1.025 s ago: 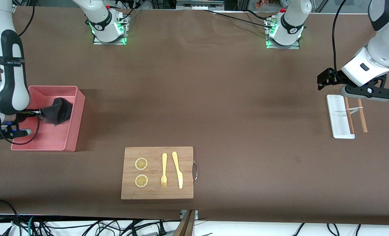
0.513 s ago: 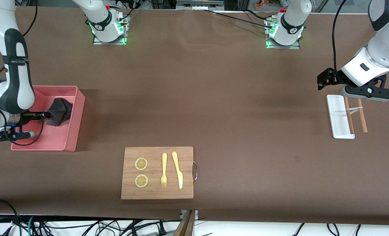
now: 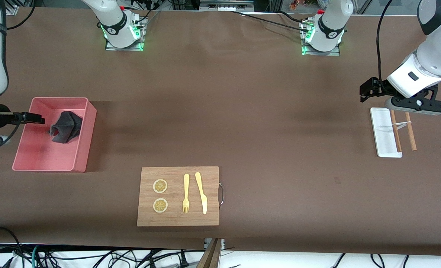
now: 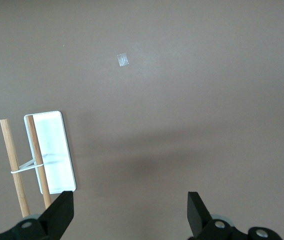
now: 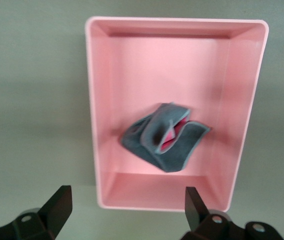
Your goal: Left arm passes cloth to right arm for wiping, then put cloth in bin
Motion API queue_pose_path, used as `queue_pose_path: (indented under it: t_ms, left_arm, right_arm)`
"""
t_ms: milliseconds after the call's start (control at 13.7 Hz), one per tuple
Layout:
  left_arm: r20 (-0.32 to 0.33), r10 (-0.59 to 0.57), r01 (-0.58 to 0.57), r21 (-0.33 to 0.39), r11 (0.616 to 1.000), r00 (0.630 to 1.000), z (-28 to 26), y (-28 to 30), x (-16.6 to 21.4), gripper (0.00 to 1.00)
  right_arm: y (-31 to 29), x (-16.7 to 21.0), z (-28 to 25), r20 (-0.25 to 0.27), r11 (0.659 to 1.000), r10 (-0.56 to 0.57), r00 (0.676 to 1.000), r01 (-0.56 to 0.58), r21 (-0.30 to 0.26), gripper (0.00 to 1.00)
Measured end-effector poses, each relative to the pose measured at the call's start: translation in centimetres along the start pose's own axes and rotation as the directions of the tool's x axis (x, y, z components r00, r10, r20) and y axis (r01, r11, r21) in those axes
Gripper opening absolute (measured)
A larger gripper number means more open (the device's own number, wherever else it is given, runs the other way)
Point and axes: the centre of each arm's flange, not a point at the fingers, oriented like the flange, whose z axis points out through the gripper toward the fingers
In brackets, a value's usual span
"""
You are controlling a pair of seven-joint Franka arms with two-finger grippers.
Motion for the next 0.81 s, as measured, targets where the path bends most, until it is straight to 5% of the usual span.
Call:
queue_pose_path:
  t_ms: [366, 586, 806]
  left_arm:
    - [0.000, 0.000, 0.000, 0.000, 1.000, 1.000, 0.0, 0.0, 0.0, 1.00]
    - [0.000, 0.000, 0.000, 0.000, 1.000, 1.000, 0.0, 0.0, 0.0, 1.00]
    - [0.000, 0.001, -0.001, 0.000, 1.000, 1.000, 0.0, 0.0, 0.0, 1.00]
  right_arm:
    - [-5.5, -3.4, -7.5, -0.089, 1.000, -0.020, 0.996, 0.021, 0.010, 1.00]
    - [-7.2, -4.6, -10.9, -0.149, 0.995, -0.068, 0.987, 0.057, -0.079, 1.00]
    - [-9.0, -5.7, -14.4, -0.204, 0.991, -0.102, 0.974, 0.082, -0.104, 1.00]
